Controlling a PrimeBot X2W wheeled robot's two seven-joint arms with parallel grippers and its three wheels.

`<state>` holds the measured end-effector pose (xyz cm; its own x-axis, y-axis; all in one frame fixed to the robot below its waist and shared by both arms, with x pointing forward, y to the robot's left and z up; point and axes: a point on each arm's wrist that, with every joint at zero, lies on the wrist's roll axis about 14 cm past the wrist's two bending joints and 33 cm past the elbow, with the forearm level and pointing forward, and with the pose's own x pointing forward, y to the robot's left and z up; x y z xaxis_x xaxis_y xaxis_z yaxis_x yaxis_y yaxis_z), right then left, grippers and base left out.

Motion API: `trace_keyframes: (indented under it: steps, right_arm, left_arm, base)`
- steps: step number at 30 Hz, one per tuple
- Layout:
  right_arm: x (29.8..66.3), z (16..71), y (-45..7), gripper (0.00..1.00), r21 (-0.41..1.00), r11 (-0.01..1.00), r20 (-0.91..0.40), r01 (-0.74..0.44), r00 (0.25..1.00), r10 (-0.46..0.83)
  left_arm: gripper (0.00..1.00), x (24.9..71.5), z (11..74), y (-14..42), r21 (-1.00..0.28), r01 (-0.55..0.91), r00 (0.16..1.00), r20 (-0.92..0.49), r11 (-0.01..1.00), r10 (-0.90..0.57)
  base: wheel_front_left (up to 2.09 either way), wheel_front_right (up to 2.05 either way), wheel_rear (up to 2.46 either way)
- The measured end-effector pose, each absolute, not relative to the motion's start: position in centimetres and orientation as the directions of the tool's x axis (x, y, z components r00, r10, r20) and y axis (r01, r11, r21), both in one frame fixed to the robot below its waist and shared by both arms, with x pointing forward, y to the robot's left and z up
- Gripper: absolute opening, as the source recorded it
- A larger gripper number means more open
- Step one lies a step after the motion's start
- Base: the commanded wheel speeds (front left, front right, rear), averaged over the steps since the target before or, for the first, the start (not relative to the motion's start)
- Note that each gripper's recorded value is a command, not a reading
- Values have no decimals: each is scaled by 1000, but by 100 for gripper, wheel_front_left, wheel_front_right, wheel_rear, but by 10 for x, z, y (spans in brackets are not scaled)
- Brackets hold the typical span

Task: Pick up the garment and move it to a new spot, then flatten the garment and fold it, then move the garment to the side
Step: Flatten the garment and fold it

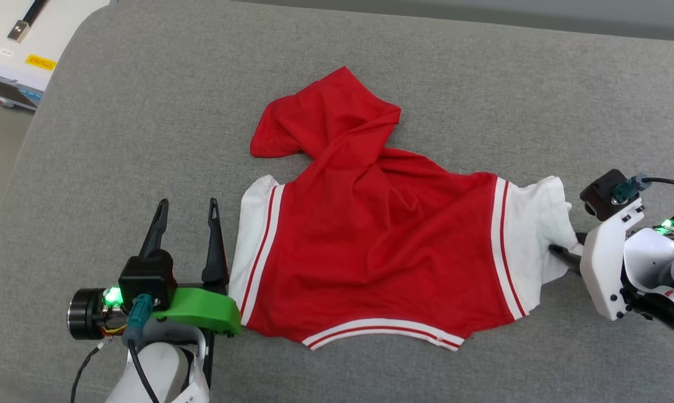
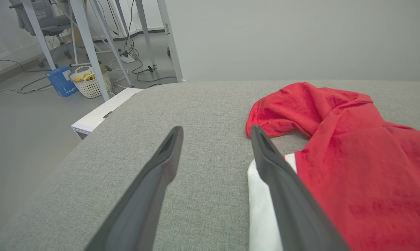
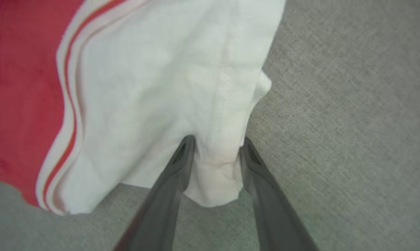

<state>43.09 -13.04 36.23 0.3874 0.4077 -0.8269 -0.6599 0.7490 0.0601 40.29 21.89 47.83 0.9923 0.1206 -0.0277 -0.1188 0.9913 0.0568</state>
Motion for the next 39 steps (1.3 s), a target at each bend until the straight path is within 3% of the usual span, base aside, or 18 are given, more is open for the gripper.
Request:
trace_keyframes:
  steps: [9, 19, 27, 34, 37, 38, 39]
  right_arm:
    - [438, 419, -140, 0, 73, 788, -664, -611, 560, 496]
    - [422, 463, -239, 0, 55, 919, -617, -390, 711, 338]
    - [407, 425, -314, 0, 38, 987, -725, -158, 675, 136]
    - [393, 368, -316, 0, 59, 996, -813, -65, 576, 86]
    - [401, 361, -314, 0, 63, 997, -809, -47, 582, 78]
    - [405, 362, -314, 27, 61, 997, -800, -45, 595, 76]
    - [409, 363, -313, 95, 64, 997, -785, -41, 615, 75]
  left_arm:
    - [100, 392, 479, 218, 54, -106, 994, -22, 993, 107]
    - [100, 393, 481, 196, 40, -37, 999, -10, 999, 37]
    - [100, 396, 468, 187, 31, -9, 999, -43, 999, 10]
    - [100, 402, 456, 194, 44, -13, 997, -74, 999, 17]
    - [100, 403, 452, 195, 50, -7, 996, -85, 999, 11]
    - [100, 403, 452, 195, 52, -5, 996, -86, 999, 10]
    - [100, 404, 452, 196, 53, -5, 996, -85, 999, 9]
  base:
    - [0, 0, 0]
    - [0, 0, 0]
    - [0, 0, 0]
    - [0, 0, 0]
    - [0, 0, 0]
    - [0, 0, 0]
    - [0, 0, 0]
